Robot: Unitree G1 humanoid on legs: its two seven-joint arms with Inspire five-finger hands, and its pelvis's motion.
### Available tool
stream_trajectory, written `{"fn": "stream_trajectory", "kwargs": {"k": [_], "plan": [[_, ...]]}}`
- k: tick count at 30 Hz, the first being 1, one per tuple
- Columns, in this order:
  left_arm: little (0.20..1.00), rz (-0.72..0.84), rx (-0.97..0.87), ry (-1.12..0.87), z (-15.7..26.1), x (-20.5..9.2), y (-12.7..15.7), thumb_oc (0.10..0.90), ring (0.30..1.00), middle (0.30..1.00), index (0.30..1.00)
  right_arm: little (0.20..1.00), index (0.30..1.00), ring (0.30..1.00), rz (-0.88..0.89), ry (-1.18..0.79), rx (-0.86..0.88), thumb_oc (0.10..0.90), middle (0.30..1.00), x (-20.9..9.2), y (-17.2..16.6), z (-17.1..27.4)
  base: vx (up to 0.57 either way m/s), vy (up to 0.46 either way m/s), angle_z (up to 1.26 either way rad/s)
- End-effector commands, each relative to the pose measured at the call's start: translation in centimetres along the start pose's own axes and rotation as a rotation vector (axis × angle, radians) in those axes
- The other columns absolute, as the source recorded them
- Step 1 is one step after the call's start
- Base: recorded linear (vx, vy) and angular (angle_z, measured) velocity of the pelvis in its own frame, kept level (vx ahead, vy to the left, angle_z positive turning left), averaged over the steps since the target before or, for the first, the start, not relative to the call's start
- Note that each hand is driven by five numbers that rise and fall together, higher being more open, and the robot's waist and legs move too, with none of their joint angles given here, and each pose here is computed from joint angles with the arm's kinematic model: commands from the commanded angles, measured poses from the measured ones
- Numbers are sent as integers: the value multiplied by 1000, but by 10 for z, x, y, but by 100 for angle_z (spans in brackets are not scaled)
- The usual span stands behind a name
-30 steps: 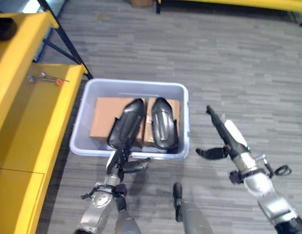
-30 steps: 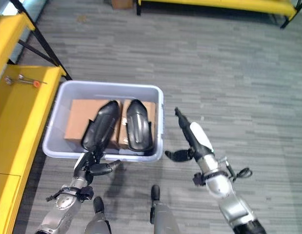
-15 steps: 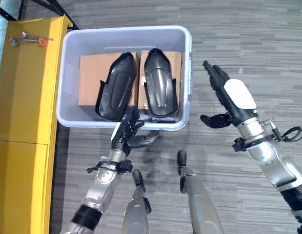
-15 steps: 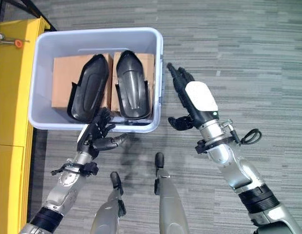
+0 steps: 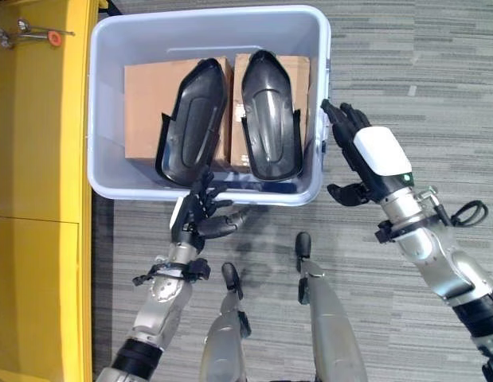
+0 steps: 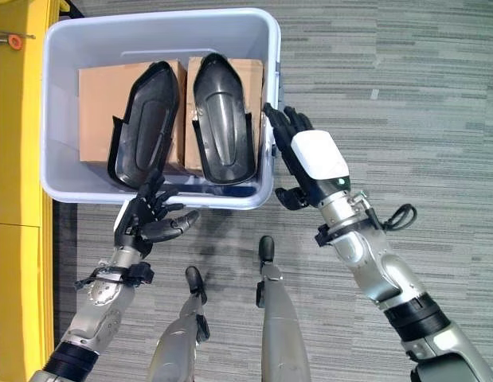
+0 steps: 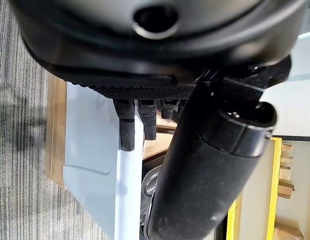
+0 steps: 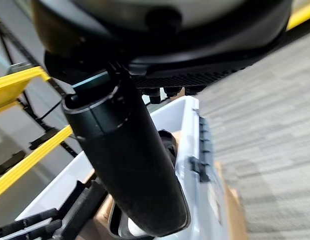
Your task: Move parts from the plastic box to the shelf.
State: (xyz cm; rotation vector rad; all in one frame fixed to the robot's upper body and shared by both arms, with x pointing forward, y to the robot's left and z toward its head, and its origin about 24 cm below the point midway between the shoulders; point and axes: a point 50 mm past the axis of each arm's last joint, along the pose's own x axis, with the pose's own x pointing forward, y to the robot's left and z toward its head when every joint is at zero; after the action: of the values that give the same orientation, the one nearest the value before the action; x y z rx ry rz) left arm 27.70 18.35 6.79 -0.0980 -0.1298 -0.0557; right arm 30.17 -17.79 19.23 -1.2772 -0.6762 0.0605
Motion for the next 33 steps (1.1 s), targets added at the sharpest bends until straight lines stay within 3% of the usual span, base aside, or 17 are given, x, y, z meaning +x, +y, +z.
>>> {"fn": "stream_trajectory", "kwargs": {"k": [1,33], "plan": [[1000,56,-5,-69,10,-11,10,900,1000,1000,1000,1000,1000,1000,-198,-177,-58,900,1000,18,-33,31,0,0,0],[1000,123,-21,-172,32,-9,13,900,1000,1000,1000,1000,1000,1000,-265,-284,-127,900,1000,43,-47,60,8,25,2]]}}
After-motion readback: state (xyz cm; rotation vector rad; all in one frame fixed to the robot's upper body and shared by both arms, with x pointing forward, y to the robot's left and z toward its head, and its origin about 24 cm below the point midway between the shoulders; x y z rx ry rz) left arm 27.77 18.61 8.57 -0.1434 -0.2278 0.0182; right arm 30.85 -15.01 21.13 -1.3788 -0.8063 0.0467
